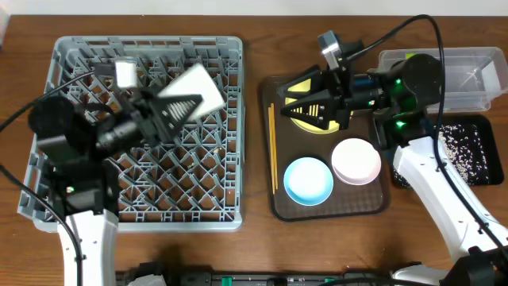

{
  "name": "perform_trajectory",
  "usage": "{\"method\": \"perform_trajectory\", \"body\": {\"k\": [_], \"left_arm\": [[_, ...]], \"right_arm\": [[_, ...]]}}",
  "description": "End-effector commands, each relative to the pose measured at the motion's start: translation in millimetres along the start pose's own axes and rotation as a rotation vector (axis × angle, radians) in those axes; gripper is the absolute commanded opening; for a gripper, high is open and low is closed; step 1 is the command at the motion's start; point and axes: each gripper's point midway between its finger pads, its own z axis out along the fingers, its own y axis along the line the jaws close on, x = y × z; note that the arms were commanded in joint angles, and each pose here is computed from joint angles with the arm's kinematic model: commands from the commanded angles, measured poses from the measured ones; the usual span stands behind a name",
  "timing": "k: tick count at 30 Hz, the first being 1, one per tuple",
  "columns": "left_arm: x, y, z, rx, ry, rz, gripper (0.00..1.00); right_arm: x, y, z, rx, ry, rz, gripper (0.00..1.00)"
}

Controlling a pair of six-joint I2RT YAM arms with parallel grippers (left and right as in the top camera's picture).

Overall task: Sort waste into correct bins and load items into the dishwasher
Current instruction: 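Carry the white cup left over the dish rack with the left gripper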

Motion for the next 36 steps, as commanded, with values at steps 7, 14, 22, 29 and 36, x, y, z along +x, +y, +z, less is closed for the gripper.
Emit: {"method": "perform_trajectory", "body": {"k": [7, 14, 22, 29, 36], "left_arm": [[4.8, 118.6, -26.1, -0.502, -0.08, -0.084, 0.2], [16.8, 151.7, -46.6, -0.771, -0.043, -0.043, 0.2], [20.9, 138.7, -44.1, -0.961, 0.103, 0.141, 0.2], [25.3, 129.6, -27.8, -1.036, 0.157, 0.261, 0.2], [61.5, 145.6, -8.2, -1.096, 0.34, 0.28, 0.2]], "right_arm": [[-6.4, 4.1, -2.9, 0.007, -0.007, -0.011, 0.49], [-5.4, -18.4, -22.7, 0.092, -0.038, 0.039, 0.52], [46.3, -114.8, -67.6, 0.601, -0.084, 0.336, 0.66], [69.7, -121.9, -112.3, 0.991, 0.025, 0.394, 0.68], [74.0, -90.5, -143.4, 1.236, 0.22, 0.401, 0.71]]}}
